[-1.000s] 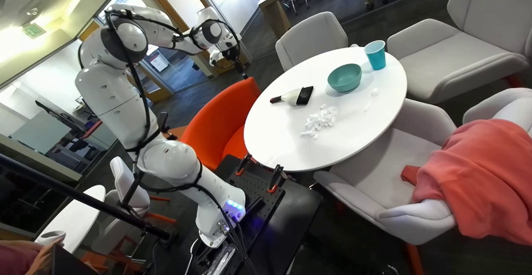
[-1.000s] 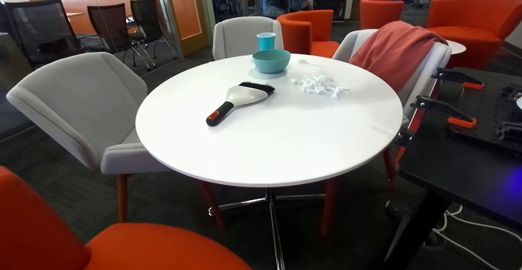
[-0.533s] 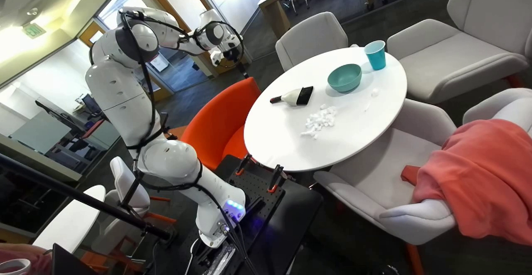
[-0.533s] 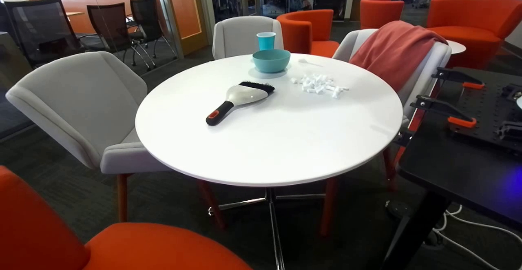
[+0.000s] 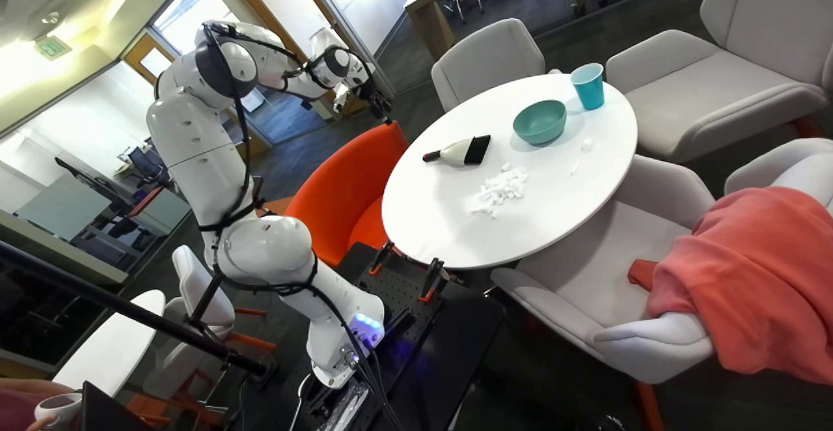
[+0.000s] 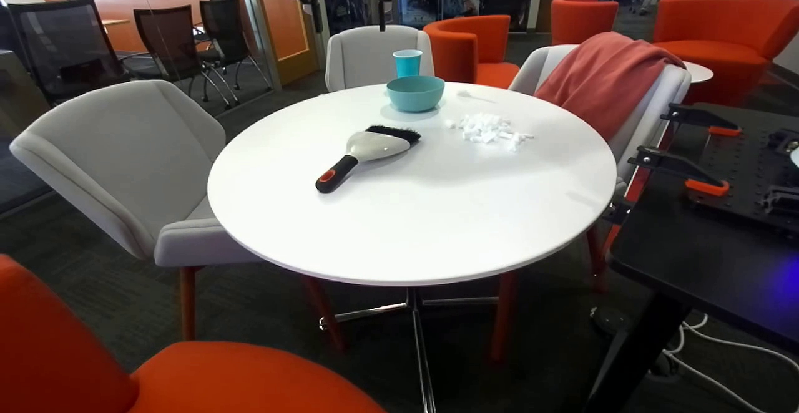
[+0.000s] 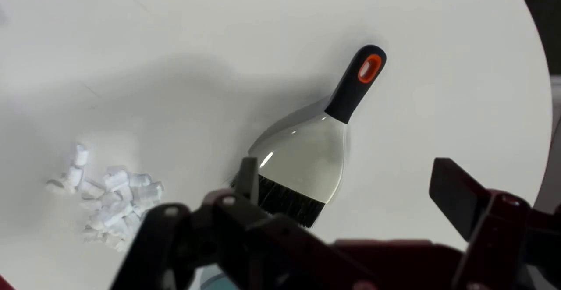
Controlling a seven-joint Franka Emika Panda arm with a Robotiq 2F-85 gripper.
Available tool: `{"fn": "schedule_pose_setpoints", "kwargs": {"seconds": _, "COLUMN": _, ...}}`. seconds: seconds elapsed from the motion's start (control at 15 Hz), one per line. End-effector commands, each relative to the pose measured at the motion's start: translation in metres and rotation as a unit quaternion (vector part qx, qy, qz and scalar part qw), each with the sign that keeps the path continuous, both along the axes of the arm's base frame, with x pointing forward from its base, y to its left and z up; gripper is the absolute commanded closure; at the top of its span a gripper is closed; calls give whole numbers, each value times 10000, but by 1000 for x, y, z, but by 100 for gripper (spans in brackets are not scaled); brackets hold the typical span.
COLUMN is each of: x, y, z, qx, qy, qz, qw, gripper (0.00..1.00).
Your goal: Use the brush to move the white objects on the table to the left
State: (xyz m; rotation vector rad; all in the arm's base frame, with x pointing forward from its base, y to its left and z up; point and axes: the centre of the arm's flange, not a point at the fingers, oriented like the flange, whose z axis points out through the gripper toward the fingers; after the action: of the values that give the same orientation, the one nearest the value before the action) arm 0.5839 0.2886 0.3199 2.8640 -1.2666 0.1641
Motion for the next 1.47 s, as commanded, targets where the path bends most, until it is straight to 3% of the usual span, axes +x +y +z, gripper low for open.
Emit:
{"fn": "schedule_pose_setpoints", "kwargs": {"seconds": 0.0, "x": 23, "y": 34, "z": -32, "qx": -456, "qy": -264, "qz": -865, "qw": 9949, "gripper": 0}}
{"fn": "schedule_pose_setpoints", "kwargs": {"seconds": 0.4, "x": 56, "y": 34, "z": -101, "qx": -1044, "qy": -582, "qz": -1816, "qw": 9761, "gripper": 0}}
{"fn": "schedule_pose_setpoints", "kwargs": {"seconds": 0.6, "x": 59, "y": 36, "z": -122, "qx": -942, "qy": -653, "qz": -1248, "qw": 9855, "gripper": 0}}
{"fn": "schedule_pose_setpoints", "kwargs": {"seconds": 0.67, "x": 46, "y": 25, "z": -121, "qx": -951, "qy": -526, "qz": -1520, "qw": 9824, "gripper": 0}}
{"fn": "schedule_pose_setpoints", "kwargs": {"seconds": 1.0, "x": 51, "y": 33, "z": -127, "qx": -949, "qy": -570, "qz": -1355, "qw": 9846, "gripper": 0}}
{"fn": "schedule_pose_setpoints", "kwargs": {"seconds": 1.4, "x": 49, "y": 58, "z": -158, "qx": -1571, "qy": -637, "qz": -2125, "qw": 9623, "gripper": 0}}
